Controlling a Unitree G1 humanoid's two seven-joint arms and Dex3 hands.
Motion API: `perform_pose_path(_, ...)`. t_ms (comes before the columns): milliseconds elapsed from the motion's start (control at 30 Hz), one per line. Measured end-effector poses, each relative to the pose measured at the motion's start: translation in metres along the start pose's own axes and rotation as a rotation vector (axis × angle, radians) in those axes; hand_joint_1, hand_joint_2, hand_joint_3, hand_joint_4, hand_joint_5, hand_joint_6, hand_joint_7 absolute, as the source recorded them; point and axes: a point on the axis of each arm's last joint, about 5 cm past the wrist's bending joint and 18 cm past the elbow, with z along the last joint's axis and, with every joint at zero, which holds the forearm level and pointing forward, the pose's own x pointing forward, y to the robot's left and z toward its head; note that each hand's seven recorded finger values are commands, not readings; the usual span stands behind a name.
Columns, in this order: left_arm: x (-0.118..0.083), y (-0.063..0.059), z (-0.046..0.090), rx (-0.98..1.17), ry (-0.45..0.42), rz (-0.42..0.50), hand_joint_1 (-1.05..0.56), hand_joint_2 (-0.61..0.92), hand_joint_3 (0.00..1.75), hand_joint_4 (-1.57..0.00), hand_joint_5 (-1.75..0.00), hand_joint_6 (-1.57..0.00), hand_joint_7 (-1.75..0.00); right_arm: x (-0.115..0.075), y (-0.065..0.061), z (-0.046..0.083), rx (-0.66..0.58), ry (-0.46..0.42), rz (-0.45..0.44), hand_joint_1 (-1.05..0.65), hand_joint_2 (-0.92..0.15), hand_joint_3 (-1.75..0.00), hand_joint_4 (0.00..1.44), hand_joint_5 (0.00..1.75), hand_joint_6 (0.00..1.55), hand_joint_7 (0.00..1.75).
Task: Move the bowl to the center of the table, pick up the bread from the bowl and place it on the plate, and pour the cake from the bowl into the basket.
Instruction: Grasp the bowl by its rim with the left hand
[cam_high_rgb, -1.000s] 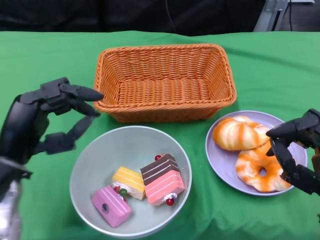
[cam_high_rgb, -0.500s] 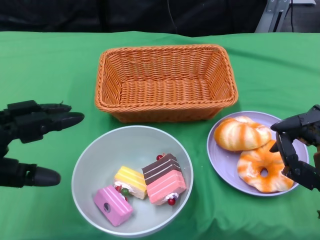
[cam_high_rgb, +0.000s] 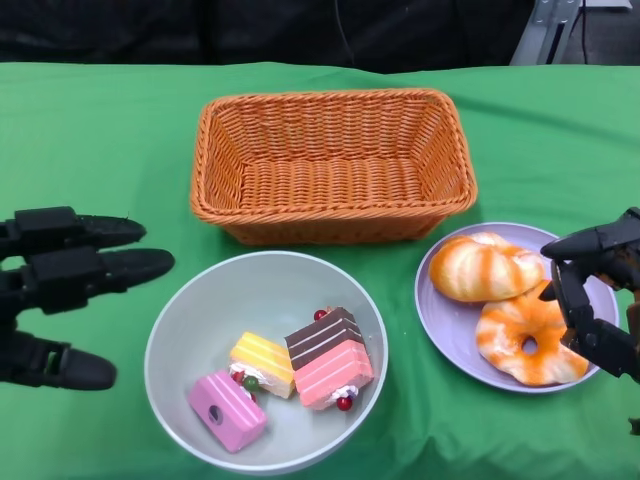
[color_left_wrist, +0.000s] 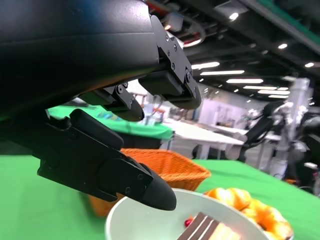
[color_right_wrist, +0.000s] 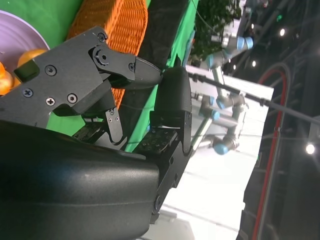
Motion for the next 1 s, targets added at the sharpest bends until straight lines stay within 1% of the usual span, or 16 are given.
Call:
perform_pose_path(67, 0.01, -0.008, 0.004, -0.013, -0.073, -0.01, -0.49, 0.73, 0.0, -0.78, -0.3, -0.81, -0.11, 0.0, 0.003, 0.0, 0.005, 0.001, -0.015, -0.16, -0.63, -0.79, 0.73, 1.52, 0.73, 1.1)
perform_pose_path(133, 0.015, -0.014, 0.007, -0.023, -0.109, -0.029, -0.48, 0.73, 0.0, -0.8, -0.32, -0.82, -0.1, -0.001, 0.005, -0.001, 0.014, 0.006, -0.027, -0.15, -0.63, -0.79, 0.73, 1.52, 0.73, 1.1)
perform_pose_path(233, 0.017, -0.019, 0.008, -0.033, -0.13, -0.027, -0.47, 0.69, 0.0, -0.8, -0.32, -0.82, -0.1, -0.001, 0.004, -0.002, 0.013, 0.011, -0.036, -0.15, -0.63, -0.79, 0.73, 1.52, 0.73, 1.11)
perform_pose_path(400, 0.017, -0.024, 0.008, -0.045, -0.148, -0.057, -0.46, 0.67, 0.0, -0.79, -0.34, -0.82, -0.09, -0.003, 0.005, -0.005, 0.009, 0.016, -0.056, -0.15, -0.63, -0.78, 0.74, 1.52, 0.73, 1.1)
perform_pose_path(567, 0.017, -0.024, 0.006, -0.023, -0.168, -0.051, -0.46, 0.67, 0.0, -0.78, -0.35, -0.82, -0.09, -0.003, 0.005, -0.005, 0.008, 0.017, -0.057, -0.15, -0.63, -0.77, 0.74, 1.51, 0.73, 1.1)
perform_pose_path(600, 0.018, -0.024, 0.005, -0.02, -0.179, -0.063, -0.51, 0.68, 0.01, -0.8, -0.36, -0.85, -0.1, -0.003, 0.005, -0.005, 0.008, 0.016, -0.059, -0.16, -0.63, -0.77, 0.75, 1.52, 0.74, 1.11)
perform_pose_path(633, 0.02, -0.023, 0.005, -0.016, -0.197, -0.102, -0.53, 0.69, 0.01, -0.83, -0.37, -0.88, -0.11, -0.003, 0.006, -0.005, 0.01, 0.015, -0.061, -0.17, -0.63, -0.78, 0.75, 1.52, 0.74, 1.11)
perform_pose_path(700, 0.021, -0.022, 0.003, -0.005, -0.23, -0.178, -0.54, 0.69, 0.01, -0.85, -0.38, -0.9, -0.11, -0.004, 0.007, -0.005, 0.016, 0.014, -0.067, -0.17, -0.63, -0.79, 0.75, 1.52, 0.74, 1.11)
perform_pose_path(733, 0.022, -0.021, 0.002, 0.004, -0.238, -0.19, -0.53, 0.7, 0.01, -0.85, -0.37, -0.91, -0.11, -0.004, 0.008, -0.005, 0.018, 0.014, -0.069, -0.17, -0.62, -0.79, 0.76, 1.52, 0.74, 1.12)
perform_pose_path(900, 0.019, -0.015, -0.004, 0.051, -0.238, -0.19, -0.51, 0.73, 0.01, -0.8, -0.36, -0.87, -0.07, -0.004, 0.008, -0.005, 0.021, 0.015, -0.074, -0.16, -0.58, -0.85, 0.76, 1.52, 0.74, 1.11)
perform_pose_path(1000, 0.015, -0.01, -0.01, 0.107, -0.228, -0.218, -0.52, 0.74, 0.01, -0.77, -0.35, -0.85, -0.06, -0.004, 0.008, -0.006, 0.026, 0.017, -0.074, -0.16, -0.58, -0.84, 0.76, 1.52, 0.75, 1.1)
